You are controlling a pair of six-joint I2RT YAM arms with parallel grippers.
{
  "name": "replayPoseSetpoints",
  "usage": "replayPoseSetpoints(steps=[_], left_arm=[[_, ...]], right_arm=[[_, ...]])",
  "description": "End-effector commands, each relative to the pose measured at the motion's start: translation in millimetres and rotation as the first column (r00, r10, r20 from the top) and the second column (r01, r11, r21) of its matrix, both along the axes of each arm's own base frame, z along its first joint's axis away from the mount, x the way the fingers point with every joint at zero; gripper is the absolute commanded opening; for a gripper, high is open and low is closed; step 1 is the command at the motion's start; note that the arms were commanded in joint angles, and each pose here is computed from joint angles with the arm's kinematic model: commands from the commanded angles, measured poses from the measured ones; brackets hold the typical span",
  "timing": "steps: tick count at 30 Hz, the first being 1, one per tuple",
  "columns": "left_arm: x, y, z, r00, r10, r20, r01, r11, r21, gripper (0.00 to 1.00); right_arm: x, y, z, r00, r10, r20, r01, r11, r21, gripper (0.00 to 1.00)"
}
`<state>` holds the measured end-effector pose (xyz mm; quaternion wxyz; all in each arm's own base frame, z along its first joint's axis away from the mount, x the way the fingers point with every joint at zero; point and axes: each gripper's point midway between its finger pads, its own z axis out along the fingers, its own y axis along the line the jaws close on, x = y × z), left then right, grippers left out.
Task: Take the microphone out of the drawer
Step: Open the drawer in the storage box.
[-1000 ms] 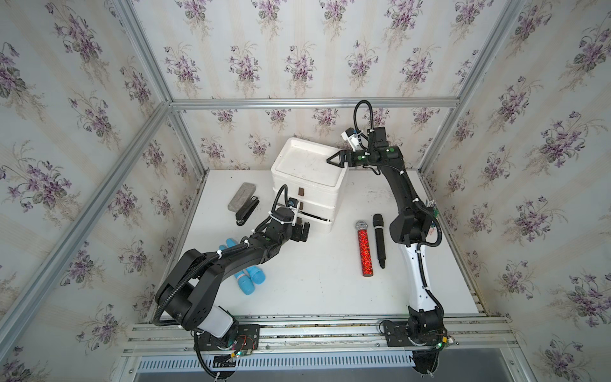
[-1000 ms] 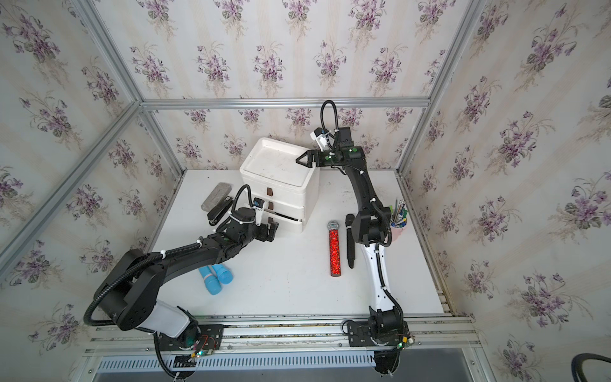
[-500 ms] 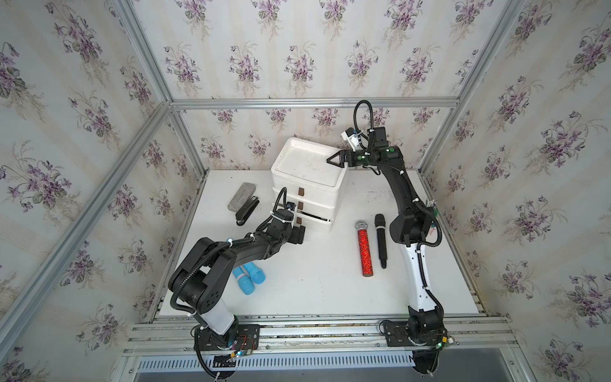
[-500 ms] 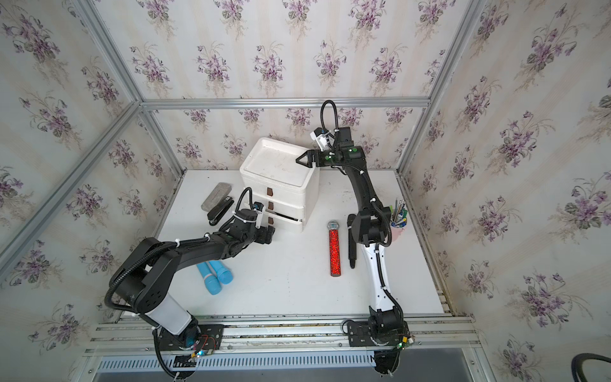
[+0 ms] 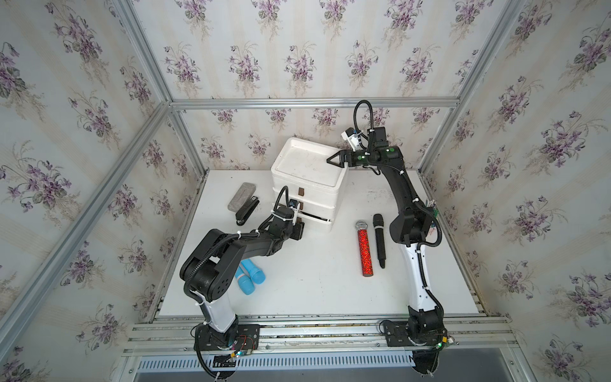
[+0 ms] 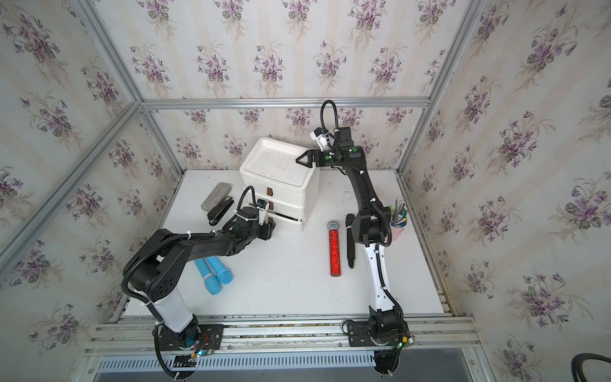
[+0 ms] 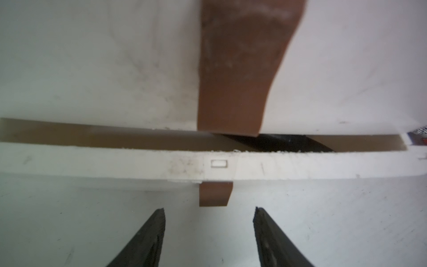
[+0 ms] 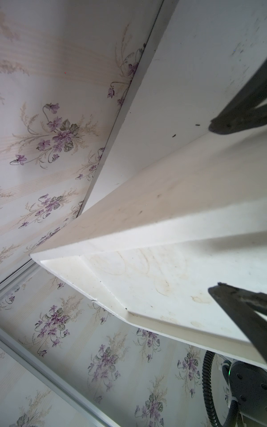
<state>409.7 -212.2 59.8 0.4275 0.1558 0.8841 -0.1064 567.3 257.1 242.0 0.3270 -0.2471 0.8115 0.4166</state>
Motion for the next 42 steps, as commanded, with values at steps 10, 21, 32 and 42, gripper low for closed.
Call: replayPoseSetpoints(steps=[10, 21, 32, 42], left_arm=[[15, 2, -1, 0.998, 0.041, 0.041, -0.041, 0.999, -0.001, 0.5], [19, 0, 1, 0.997, 0.04, 0.064, -0.039, 0.999, -0.015, 0.28], [5, 3, -2, 0.999, 0.031, 0.025, -0.03, 0.999, -0.02, 0.01], [-18, 11, 1, 0.999, 0.033, -0.005, -0.033, 0.998, -0.052, 0.0]], right_arm=[[-13, -2, -31, 0.996, 0.018, -0.092, -0.023, 0.998, -0.058, 0.97], [-14, -2, -34, 0.995, 0.02, -0.096, -0.026, 0.998, -0.063, 0.97], [-11, -4, -36, 0.995, 0.009, -0.098, -0.015, 0.998, -0.063, 0.97], [-10, -5, -33, 0.996, 0.01, -0.093, -0.015, 0.998, -0.059, 0.97]])
